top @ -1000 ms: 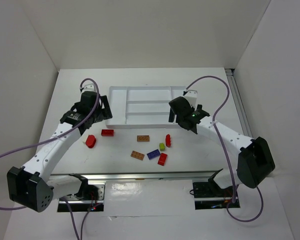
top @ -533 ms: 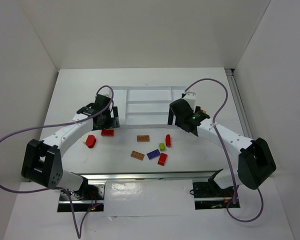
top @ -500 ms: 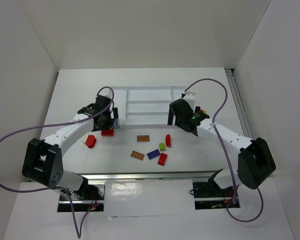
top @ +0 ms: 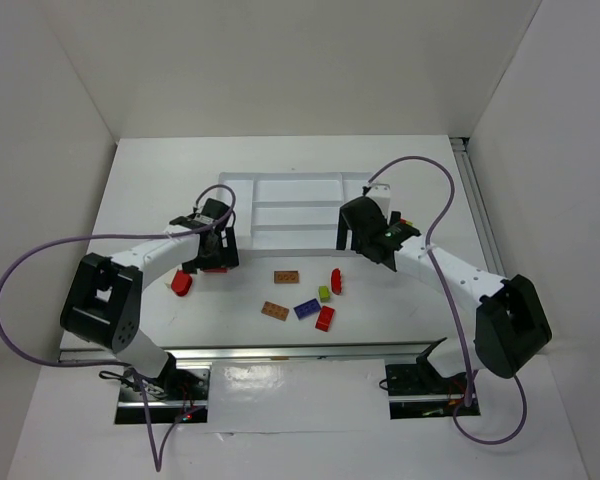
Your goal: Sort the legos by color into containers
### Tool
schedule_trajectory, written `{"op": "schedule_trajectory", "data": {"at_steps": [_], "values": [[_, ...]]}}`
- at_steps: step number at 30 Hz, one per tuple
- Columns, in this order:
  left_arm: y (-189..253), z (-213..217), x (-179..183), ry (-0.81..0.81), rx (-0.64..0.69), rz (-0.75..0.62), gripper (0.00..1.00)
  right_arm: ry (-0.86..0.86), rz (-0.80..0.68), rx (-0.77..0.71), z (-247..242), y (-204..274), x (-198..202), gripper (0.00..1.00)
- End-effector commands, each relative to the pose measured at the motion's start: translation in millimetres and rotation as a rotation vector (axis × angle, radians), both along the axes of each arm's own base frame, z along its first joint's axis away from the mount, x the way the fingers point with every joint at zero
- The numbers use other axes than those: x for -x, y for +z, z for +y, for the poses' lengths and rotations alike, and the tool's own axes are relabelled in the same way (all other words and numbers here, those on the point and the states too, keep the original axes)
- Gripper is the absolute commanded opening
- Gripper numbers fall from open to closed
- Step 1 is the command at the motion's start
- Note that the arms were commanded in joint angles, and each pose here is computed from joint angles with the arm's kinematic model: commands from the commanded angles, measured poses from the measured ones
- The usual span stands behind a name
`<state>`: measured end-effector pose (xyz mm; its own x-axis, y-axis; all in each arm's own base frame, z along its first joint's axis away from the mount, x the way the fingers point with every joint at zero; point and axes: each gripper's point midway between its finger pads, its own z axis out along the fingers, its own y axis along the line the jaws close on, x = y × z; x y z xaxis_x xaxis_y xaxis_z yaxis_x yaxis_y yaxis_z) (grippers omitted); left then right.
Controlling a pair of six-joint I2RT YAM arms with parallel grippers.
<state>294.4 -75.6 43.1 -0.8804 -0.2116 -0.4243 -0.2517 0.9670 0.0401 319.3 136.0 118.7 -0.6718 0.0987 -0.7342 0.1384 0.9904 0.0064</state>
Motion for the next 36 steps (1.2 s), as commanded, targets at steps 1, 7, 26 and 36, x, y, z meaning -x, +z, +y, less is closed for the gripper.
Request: {"op": "schedule_trajectory", "data": {"at_steps": [1,7,26,36], "values": [[0.6,2.1,-8.9,0.026,-0.026,-0.018,1.0,0.024,-0.067,-0.046,9.2,21.2,-14.8,1.0],[-2.0,-1.1,-16.8,0.021,-0.013,-0.046,1.0,0.023,-0.053,-0.03,6.3,18.1,-22.0,1.0],[8.1,3.5,-10.7,0.099,-0.002,-0.076,0.67,-0.013,-0.026,-0.031,-10.6,15.5,-28.5,1.0],[120.3,-34.1,-40.7,-0.054,0.19,-0.28,0.66,-0.053,-0.041,0.004,-29.9,20.3,-36.1,1.0]]}}
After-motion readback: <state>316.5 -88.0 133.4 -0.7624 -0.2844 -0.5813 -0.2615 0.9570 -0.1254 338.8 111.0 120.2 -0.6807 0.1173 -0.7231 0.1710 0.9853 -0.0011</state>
